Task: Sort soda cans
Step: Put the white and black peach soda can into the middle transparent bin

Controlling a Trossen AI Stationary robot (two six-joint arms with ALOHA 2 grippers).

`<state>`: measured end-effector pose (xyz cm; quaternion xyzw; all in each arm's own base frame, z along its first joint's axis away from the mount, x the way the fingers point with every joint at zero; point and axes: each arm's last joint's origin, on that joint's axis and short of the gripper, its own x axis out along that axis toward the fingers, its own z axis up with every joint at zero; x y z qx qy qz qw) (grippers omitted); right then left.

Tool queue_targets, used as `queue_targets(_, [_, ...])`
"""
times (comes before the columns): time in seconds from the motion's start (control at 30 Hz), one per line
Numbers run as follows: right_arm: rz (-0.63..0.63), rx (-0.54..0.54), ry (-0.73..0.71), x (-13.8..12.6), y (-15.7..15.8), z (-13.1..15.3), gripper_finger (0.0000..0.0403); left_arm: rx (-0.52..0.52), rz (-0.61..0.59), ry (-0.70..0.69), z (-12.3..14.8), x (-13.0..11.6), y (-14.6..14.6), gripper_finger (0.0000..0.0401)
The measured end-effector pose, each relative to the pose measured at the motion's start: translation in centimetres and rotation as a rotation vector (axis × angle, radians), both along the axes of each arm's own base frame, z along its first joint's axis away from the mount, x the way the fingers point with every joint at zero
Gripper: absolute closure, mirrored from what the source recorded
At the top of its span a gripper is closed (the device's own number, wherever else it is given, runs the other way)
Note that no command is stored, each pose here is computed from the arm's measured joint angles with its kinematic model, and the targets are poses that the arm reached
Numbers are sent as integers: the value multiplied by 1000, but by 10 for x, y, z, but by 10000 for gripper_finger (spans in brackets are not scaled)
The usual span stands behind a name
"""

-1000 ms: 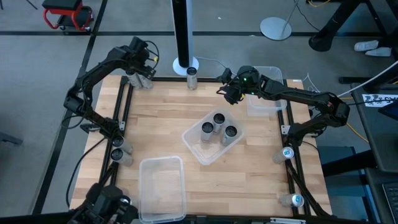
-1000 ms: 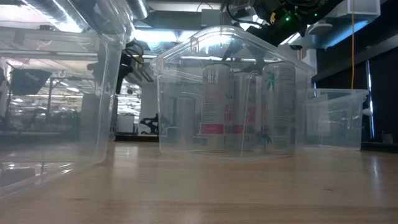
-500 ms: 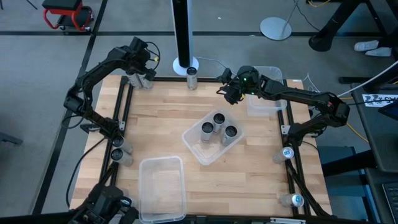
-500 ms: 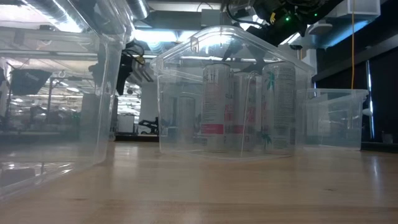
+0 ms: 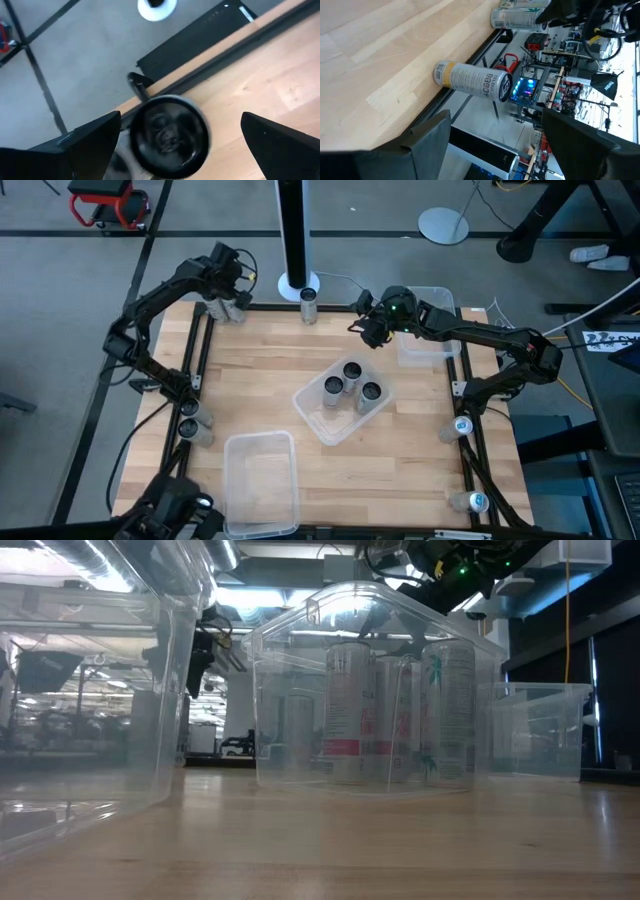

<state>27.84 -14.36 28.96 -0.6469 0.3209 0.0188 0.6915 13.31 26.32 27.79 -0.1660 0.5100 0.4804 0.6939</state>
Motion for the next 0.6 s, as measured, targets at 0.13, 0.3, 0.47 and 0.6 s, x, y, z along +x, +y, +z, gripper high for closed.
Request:
queue_targets(0.13, [0, -2, -4, 0, 0, 0, 91, -28, -20, 16, -15, 3, 5, 1])
queue_targets(0.3, [0, -1, -2, 0, 0, 0, 91, -67, -28, 55, -27, 5, 8, 1])
queue_targets(0.47, [-1, -3, -5, 0, 0, 1, 91, -70, -30, 52, -27, 5, 9, 6])
queue_targets(0.6, [-1, -3, -6, 0, 0, 1, 91, -74, -36, 57, -28, 5, 8, 40])
